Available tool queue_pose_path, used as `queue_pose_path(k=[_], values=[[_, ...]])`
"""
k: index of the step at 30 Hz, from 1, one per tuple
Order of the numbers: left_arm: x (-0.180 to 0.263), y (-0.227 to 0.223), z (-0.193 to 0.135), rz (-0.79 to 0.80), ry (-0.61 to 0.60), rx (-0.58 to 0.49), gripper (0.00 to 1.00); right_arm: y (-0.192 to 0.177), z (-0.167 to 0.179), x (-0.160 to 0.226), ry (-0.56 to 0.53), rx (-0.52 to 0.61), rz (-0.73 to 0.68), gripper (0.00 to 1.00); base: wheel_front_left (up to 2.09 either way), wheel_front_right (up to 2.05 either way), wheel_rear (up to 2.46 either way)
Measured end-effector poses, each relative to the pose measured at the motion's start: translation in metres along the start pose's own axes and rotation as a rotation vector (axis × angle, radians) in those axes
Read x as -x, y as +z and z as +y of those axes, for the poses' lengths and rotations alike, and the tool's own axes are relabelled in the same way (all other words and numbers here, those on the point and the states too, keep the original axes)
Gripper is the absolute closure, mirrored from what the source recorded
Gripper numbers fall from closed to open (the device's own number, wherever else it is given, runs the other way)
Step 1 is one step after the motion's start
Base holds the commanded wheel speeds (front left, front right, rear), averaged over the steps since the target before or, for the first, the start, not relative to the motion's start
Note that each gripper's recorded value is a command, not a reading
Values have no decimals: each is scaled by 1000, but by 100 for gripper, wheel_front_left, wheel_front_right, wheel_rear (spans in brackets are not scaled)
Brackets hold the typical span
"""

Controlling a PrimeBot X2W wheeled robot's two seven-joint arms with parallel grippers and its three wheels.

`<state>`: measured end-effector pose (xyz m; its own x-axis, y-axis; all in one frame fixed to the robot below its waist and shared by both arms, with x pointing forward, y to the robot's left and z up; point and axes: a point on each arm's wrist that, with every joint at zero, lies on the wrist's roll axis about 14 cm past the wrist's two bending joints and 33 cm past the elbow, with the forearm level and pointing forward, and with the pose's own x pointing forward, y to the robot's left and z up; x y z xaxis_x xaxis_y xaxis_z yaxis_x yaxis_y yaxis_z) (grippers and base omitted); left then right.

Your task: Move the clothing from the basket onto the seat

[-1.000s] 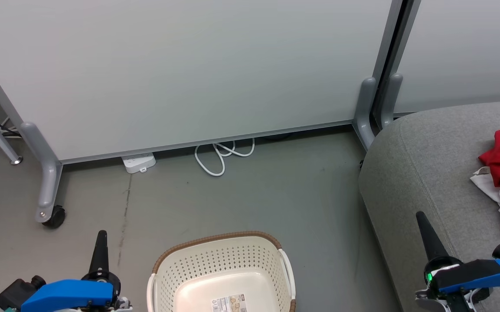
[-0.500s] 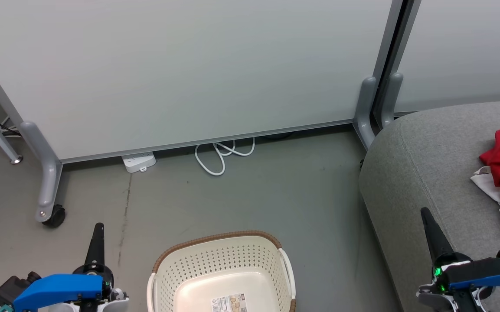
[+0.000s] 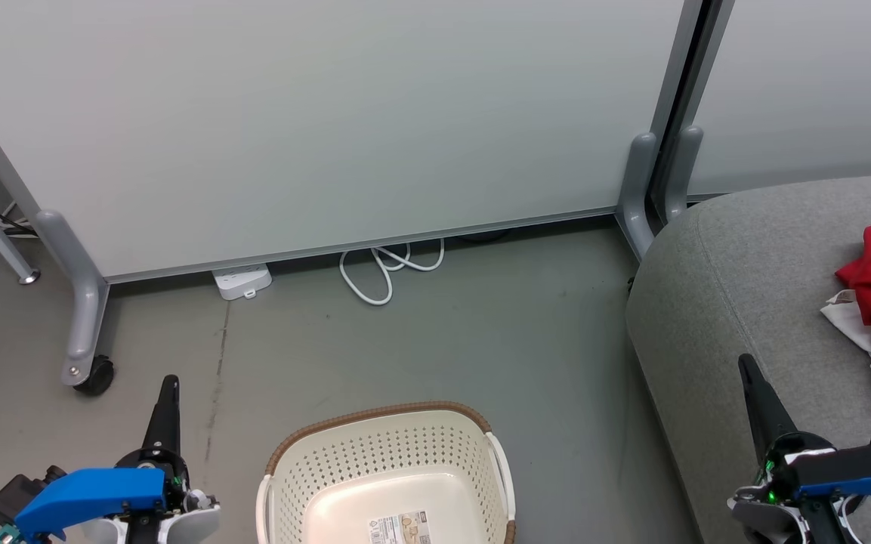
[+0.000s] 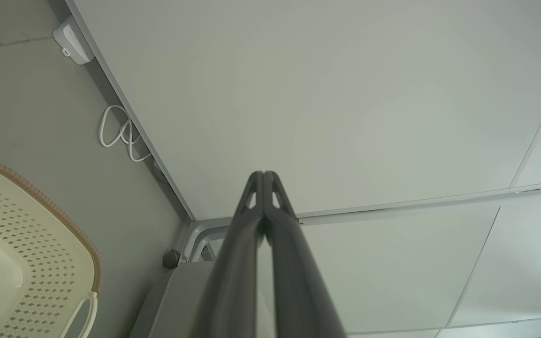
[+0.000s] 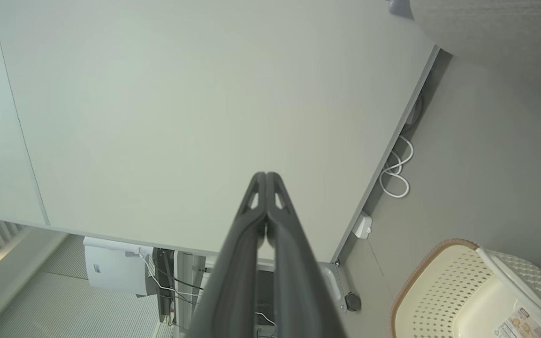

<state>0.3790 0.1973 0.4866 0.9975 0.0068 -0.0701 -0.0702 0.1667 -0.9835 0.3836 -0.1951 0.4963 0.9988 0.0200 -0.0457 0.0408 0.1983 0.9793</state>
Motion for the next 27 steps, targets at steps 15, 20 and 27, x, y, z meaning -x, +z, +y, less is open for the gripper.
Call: queue_pose_path(k=[15,20,27], values=[[-4,3,-9,1,-31,97,100,4,4,-2,19,-116,-15,100,0,0,0],[-6,5,-12,1,-43,129,100,5,5,-2,24,-151,-19,100,0,0,0],[-8,6,-17,1,-59,170,100,7,6,-3,31,-201,-24,100,0,0,0]])
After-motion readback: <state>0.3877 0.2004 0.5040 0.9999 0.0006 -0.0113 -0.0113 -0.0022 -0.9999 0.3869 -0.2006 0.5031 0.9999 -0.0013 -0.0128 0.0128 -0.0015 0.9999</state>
